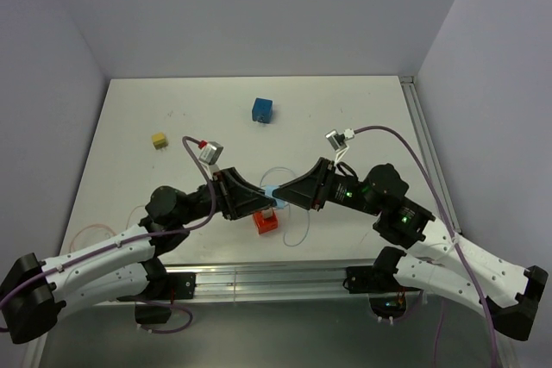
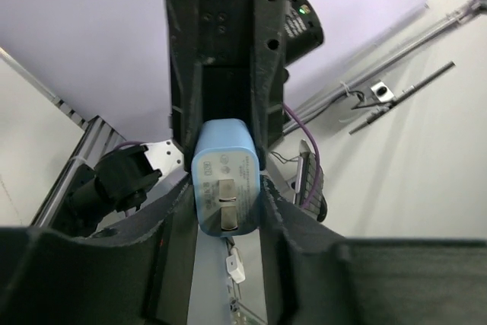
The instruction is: Insert the plug
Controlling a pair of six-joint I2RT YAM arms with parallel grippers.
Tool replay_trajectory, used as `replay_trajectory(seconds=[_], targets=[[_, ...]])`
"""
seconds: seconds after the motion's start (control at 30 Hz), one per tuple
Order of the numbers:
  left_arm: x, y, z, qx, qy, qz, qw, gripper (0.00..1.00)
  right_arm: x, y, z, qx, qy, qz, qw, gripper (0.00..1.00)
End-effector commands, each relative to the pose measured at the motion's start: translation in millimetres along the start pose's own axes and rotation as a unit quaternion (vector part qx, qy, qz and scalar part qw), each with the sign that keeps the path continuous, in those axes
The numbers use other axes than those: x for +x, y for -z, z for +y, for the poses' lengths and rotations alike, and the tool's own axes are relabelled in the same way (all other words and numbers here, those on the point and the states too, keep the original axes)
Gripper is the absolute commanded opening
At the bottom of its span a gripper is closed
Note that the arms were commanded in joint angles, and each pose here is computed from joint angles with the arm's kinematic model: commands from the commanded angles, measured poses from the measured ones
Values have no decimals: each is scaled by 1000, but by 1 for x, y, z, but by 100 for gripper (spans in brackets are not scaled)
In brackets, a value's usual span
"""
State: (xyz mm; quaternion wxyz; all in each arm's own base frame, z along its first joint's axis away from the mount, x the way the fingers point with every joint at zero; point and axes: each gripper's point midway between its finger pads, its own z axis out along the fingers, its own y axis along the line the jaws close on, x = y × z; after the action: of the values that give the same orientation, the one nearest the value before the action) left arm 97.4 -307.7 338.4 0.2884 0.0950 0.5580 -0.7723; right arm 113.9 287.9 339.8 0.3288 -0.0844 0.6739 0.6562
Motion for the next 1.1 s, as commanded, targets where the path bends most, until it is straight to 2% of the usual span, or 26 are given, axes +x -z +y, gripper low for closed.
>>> replay_trajectory(seconds=[0.0,0.07,0.1,0.2,0.5,0.6,0.63,0.67,0.7,0.73,0.77,0.8,0.87,1.07], targets=[[-15,-5,-8,-11,-29,-25,999,41,-6,7,12,-1,16,-8,1000,0],[-13,3,3,-39,-30,-30,998,67,-11,12,12,9,21,-16,1000,0],[-14,6,9,-53,-30,-37,997,69,-12,13,13,9,27,-16,999,0],[-12,13,15,-73,-40,-38,996,65,-9,15,12,13,33,-4,999,0],[0,4,9,-39,-27,0,999,55,-11,9,26,-19,40,4,999,0],[4,1,7,-22,-10,10,1000,48,-12,6,24,-15,41,7,999,0],[5,0,5,-14,-8,12,1000,40,-12,5,23,-12,40,9,999,0],[8,-1,8,-12,-4,23,1000,11,-12,5,24,-13,42,9,999,0],[8,-2,6,-9,-1,24,1000,0,-12,4,24,-12,43,10,999,0],[8,-3,6,-8,-3,24,1000,0,-10,4,20,-5,41,13,999,2],[8,-3,5,-7,-3,23,1000,0,-12,5,23,-7,46,11,999,11],[5,-2,8,-14,-5,15,1000,0,-9,5,17,4,43,17,999,38],[2,1,10,-28,-11,4,1000,0,-4,7,11,16,43,27,999,55],[-10,5,5,-30,-31,-30,999,0,3,13,6,10,31,25,999,57]])
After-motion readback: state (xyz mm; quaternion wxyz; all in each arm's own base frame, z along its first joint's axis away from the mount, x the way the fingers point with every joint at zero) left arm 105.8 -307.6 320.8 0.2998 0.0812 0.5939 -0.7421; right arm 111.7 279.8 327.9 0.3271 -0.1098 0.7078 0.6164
